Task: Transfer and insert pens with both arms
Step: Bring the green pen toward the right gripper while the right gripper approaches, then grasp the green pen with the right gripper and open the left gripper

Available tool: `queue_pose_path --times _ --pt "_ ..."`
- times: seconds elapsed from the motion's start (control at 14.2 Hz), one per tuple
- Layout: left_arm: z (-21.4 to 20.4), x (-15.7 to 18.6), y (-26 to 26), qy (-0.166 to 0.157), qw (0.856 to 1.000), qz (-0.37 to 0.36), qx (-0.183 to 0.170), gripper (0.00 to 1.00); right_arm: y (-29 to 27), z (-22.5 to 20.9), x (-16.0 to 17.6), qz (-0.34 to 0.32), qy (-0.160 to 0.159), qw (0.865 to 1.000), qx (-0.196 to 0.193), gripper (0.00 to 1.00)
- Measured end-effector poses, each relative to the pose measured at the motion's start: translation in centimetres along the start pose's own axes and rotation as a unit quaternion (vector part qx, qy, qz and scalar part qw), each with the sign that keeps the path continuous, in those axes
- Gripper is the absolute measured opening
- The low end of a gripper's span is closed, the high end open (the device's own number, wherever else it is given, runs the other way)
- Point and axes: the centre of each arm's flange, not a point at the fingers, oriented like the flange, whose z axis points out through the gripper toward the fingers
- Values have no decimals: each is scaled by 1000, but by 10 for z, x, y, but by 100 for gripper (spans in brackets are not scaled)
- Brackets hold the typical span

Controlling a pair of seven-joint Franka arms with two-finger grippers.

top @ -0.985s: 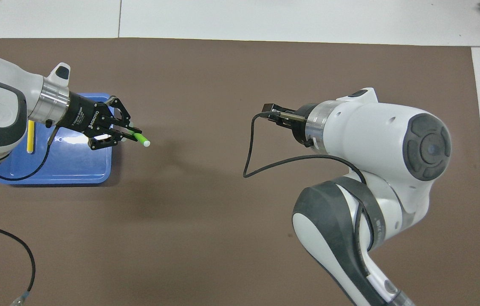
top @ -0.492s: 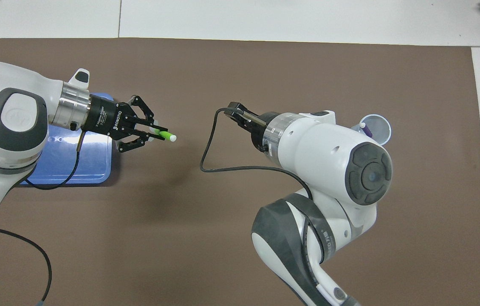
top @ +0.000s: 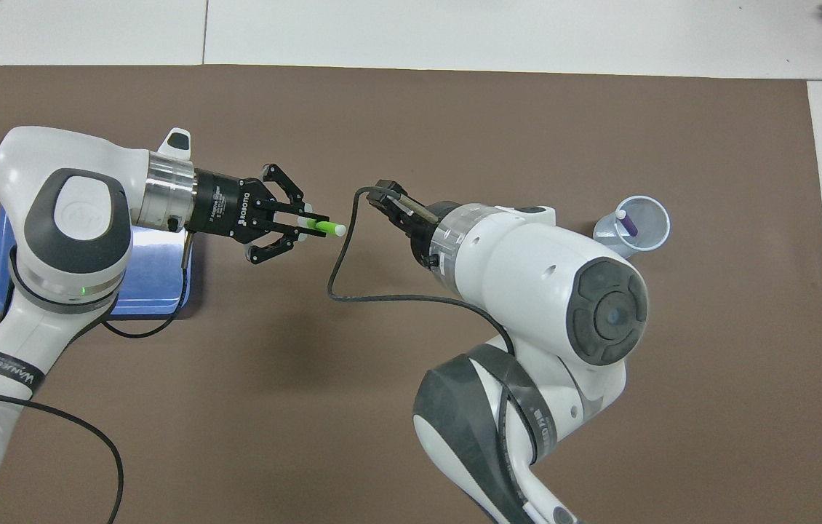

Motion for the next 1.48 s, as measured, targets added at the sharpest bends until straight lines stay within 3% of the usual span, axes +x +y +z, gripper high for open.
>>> queue_pose_path --times 0.14,0.84,1.48 --pt "11 -7 1 3 1000 -5 -4 17 -6 2 -8 11 -3 1000 5 68" --pt "14 -19 6 -44 998 -30 -35 17 -7 18 -17 6 -10 1000 -2 66" --pt "20 -27 4 -48 998 -40 -31 17 -6 21 -17 -14 -10 1000 -3 35"
